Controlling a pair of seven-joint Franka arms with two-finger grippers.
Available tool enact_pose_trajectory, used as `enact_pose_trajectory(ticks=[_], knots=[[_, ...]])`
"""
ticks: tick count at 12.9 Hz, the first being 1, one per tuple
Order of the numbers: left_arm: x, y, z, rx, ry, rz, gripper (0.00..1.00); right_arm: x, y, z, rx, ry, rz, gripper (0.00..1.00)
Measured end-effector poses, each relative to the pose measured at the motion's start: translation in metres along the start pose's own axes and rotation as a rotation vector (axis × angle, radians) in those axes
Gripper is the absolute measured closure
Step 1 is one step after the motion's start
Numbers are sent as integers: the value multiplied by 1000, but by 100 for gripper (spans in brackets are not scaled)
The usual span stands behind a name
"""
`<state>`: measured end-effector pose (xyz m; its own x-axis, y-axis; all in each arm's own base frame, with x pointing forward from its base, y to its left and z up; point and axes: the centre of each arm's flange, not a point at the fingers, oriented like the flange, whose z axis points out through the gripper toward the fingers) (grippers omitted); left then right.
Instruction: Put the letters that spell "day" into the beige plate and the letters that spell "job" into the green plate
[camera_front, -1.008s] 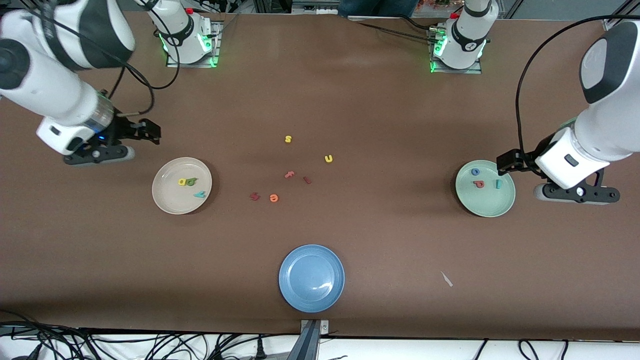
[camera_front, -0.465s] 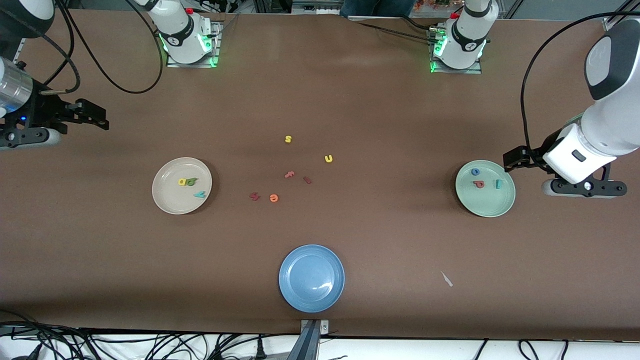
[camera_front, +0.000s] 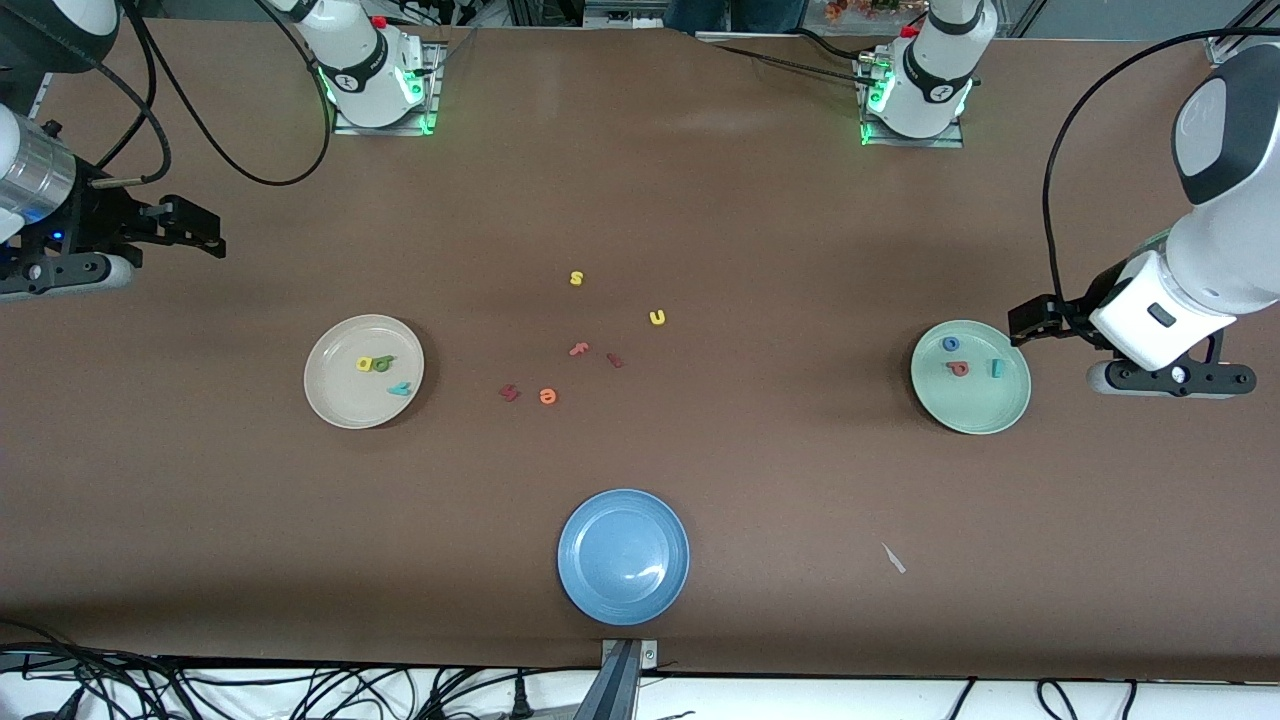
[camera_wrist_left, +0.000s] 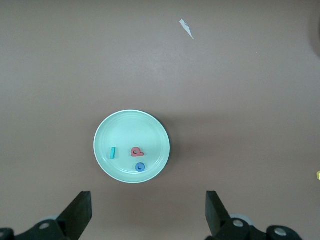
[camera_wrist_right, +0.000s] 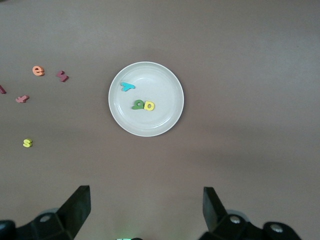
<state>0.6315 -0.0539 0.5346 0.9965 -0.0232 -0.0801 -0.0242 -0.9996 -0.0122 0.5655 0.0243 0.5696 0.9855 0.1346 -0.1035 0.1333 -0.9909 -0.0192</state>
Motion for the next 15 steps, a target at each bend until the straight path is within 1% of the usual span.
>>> enact_pose_trajectory(ticks=[5, 15], knots=[[0, 0, 0, 0, 1, 7, 0, 1, -10, -6, -2, 11, -17, 0], [1, 0, 2, 0, -2, 11, 0, 1, -14, -6, -3, 10, -26, 0]])
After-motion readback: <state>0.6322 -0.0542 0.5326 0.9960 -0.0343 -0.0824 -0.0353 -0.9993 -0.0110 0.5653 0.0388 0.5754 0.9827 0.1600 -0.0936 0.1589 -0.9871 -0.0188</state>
